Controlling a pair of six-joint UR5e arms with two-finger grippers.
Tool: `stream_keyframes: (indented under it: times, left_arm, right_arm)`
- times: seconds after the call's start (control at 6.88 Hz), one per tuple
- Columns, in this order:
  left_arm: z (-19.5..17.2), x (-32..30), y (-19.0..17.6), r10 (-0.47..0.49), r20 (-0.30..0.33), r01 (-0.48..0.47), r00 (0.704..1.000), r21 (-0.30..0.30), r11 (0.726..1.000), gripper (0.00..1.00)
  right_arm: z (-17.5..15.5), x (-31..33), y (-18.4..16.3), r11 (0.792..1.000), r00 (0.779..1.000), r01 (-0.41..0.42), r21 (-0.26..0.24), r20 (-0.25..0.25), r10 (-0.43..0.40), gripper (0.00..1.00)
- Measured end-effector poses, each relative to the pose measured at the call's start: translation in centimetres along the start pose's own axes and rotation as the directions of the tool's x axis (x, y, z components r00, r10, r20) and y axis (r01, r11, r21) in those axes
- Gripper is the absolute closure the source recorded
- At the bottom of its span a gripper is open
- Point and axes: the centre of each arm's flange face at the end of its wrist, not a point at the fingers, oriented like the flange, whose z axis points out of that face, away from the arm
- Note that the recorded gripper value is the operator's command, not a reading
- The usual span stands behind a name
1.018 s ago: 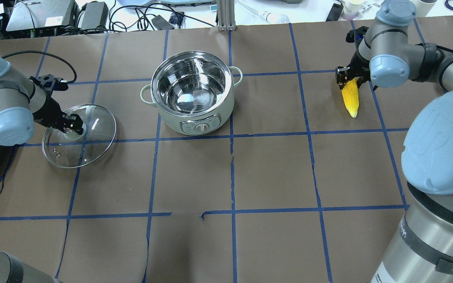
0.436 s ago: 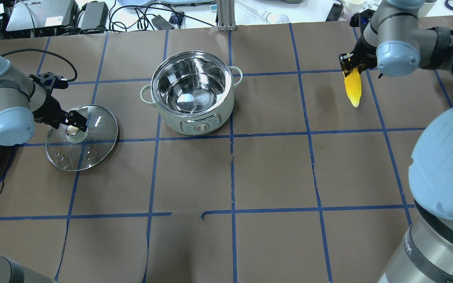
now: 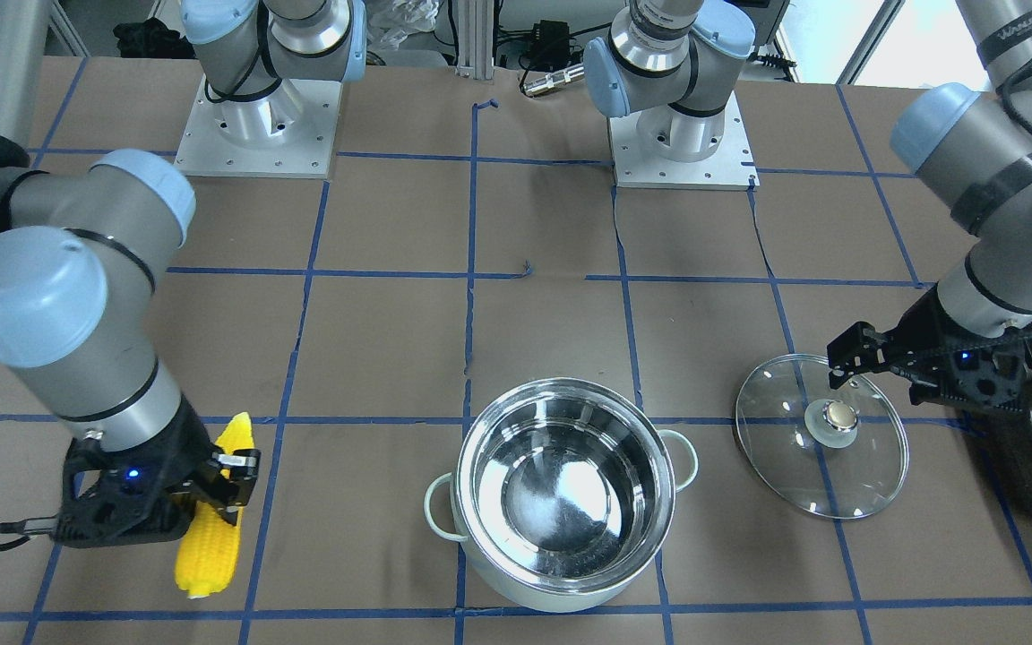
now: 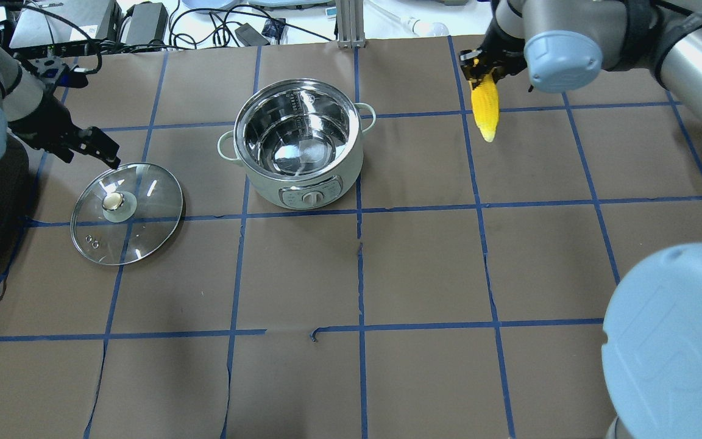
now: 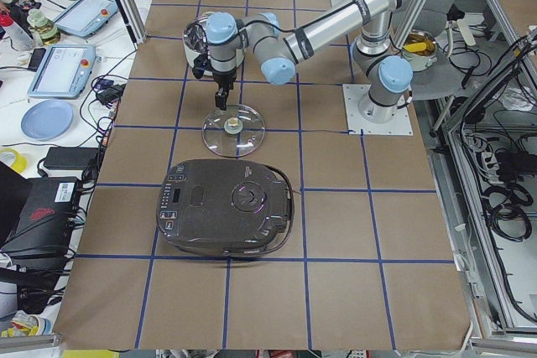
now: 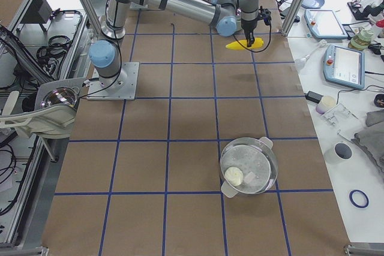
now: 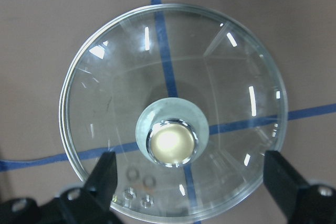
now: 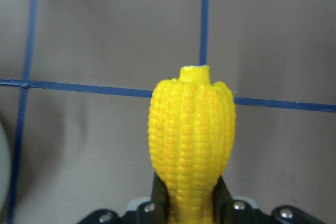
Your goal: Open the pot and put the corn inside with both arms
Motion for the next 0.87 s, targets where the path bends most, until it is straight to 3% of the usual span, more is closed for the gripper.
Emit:
stream_keyframes:
  times: [0.29,0.44,0.87]
  left_arm:
    - [-9.4,5.2,-0.4,0.048,-0.003,-0.048,0.999,0.005,0.999,0.00]
    - [-12.2,7.7,0.3,0.029,-0.003,-0.029,1.000,0.016,0.999,0.00]
    - [-15.1,16.5,1.0,-0.071,0.004,0.071,0.997,0.042,0.997,0.00]
  right_arm:
    - [-2.3,-11.0,0.6,0.999,0.998,0.026,0.045,0.052,-0.028,0.88]
    - [-2.7,-15.6,1.0,0.998,0.997,0.003,0.055,0.073,-0.007,0.88]
    - [-2.3,-26.1,1.5,0.990,0.984,-0.137,0.036,0.115,0.132,0.87]
